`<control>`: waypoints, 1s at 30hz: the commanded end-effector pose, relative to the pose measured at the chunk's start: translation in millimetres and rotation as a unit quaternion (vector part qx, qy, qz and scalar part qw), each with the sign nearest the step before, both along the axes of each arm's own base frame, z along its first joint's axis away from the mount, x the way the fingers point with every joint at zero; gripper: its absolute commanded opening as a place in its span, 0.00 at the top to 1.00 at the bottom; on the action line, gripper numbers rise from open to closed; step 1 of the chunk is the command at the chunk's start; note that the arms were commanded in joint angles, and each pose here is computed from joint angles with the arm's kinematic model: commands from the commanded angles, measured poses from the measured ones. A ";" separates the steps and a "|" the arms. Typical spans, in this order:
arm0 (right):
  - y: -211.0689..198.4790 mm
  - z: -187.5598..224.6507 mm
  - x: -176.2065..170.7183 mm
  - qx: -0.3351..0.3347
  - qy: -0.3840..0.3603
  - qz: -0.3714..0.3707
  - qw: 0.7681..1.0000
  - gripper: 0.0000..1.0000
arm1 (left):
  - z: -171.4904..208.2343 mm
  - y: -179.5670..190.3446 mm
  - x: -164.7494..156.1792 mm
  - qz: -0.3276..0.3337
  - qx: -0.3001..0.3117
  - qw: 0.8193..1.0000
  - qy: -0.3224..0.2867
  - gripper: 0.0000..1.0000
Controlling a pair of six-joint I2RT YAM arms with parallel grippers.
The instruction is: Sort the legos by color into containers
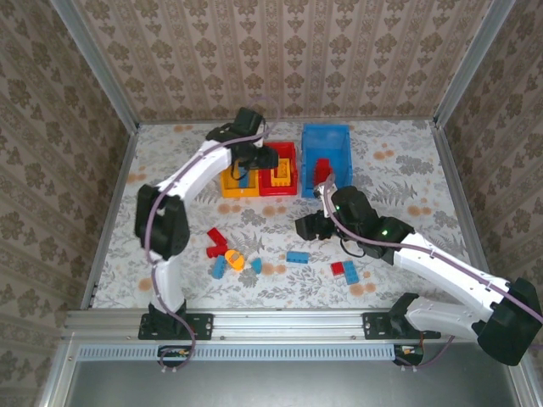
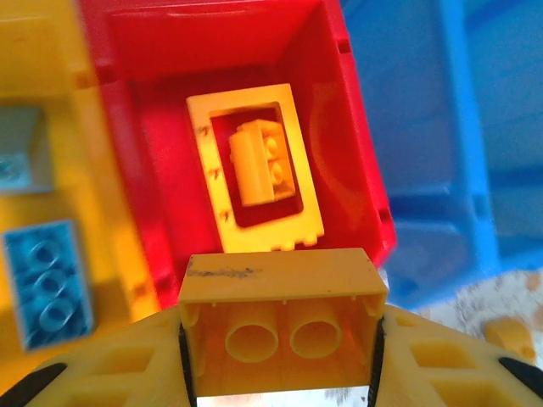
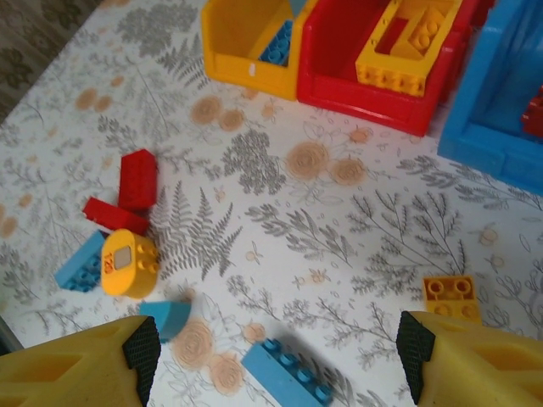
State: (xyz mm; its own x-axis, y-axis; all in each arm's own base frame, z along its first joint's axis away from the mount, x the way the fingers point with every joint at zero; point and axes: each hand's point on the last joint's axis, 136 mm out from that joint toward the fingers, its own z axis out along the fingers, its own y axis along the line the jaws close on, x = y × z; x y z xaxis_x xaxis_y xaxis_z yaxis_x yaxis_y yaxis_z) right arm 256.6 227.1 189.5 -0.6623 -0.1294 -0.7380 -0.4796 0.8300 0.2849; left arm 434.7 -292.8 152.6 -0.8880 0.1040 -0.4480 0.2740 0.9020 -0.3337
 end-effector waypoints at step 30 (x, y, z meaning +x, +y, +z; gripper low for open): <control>-64.8 -55.4 -5.9 -0.109 0.110 -0.095 0.983 0.29 | -6.8 -13.8 9.8 0.012 0.015 1.000 -0.001 0.42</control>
